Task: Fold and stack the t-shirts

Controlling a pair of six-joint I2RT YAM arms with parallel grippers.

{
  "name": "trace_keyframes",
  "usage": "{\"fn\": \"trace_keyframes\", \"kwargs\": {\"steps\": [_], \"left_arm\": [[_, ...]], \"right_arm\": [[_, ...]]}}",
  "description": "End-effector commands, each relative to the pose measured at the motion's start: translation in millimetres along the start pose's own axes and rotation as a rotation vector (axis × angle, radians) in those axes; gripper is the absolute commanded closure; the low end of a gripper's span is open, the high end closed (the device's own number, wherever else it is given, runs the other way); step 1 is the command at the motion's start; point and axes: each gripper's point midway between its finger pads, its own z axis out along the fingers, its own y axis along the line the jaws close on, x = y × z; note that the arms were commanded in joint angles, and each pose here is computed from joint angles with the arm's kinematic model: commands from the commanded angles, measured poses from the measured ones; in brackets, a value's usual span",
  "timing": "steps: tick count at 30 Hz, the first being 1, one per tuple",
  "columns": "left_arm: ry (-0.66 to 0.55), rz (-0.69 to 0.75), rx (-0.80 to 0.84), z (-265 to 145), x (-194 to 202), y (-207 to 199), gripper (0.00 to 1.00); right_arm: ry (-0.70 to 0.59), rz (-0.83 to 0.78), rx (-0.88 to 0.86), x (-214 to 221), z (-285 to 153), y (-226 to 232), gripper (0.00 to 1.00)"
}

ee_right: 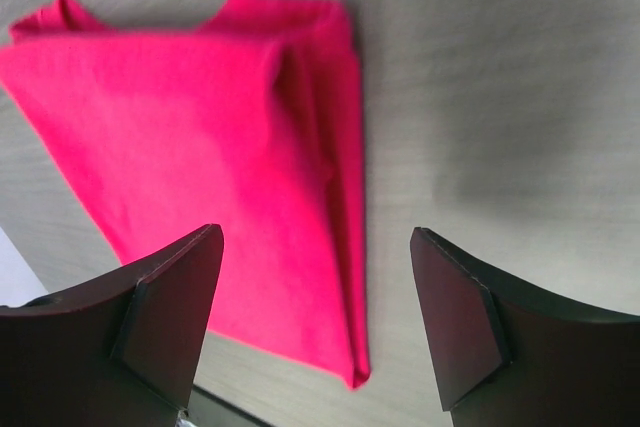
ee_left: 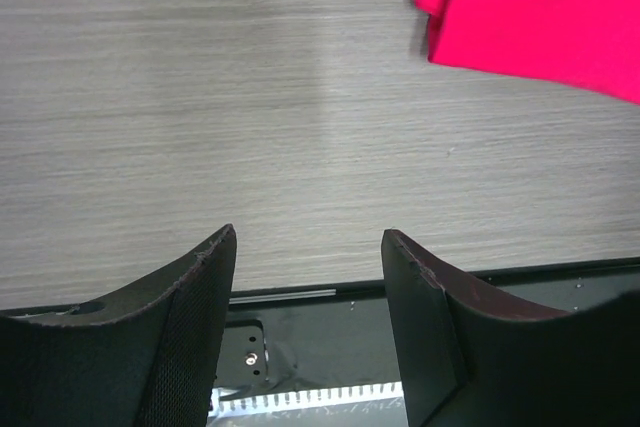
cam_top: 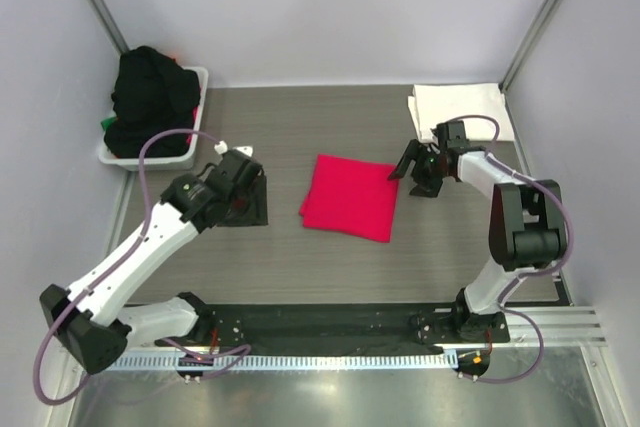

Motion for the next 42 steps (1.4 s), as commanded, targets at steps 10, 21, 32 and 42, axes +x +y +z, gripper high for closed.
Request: {"fn": "trace_keyframes", "kwargs": {"steps": [10,21,32,42], "left_arm": [[-0.173,-0.106,0.015,-17.9,3.0,24.6,0.39],[-0.236,-0.165,0.012,-14.6,14.9,39.8,0.39],[-0.26,-0.173,-0.069,-24.1,13.5,58.1,0.39],[-0.292,-0.183,-0.055,-23.3,10.9,57.9,0.39]], "right_arm": [[-0.013,-0.03,-0.063,-34.1,58.5,-7.3,0.26],[0.025,0.014,-0.159,-1.2,84.6,-18.6,0.81],[-0.112,-0.117,-0.01,-49.4,26.1,-4.5,0.99],[-0.378,-0.307,0.217,-146.1,-50.7,15.4,0.99]]}}
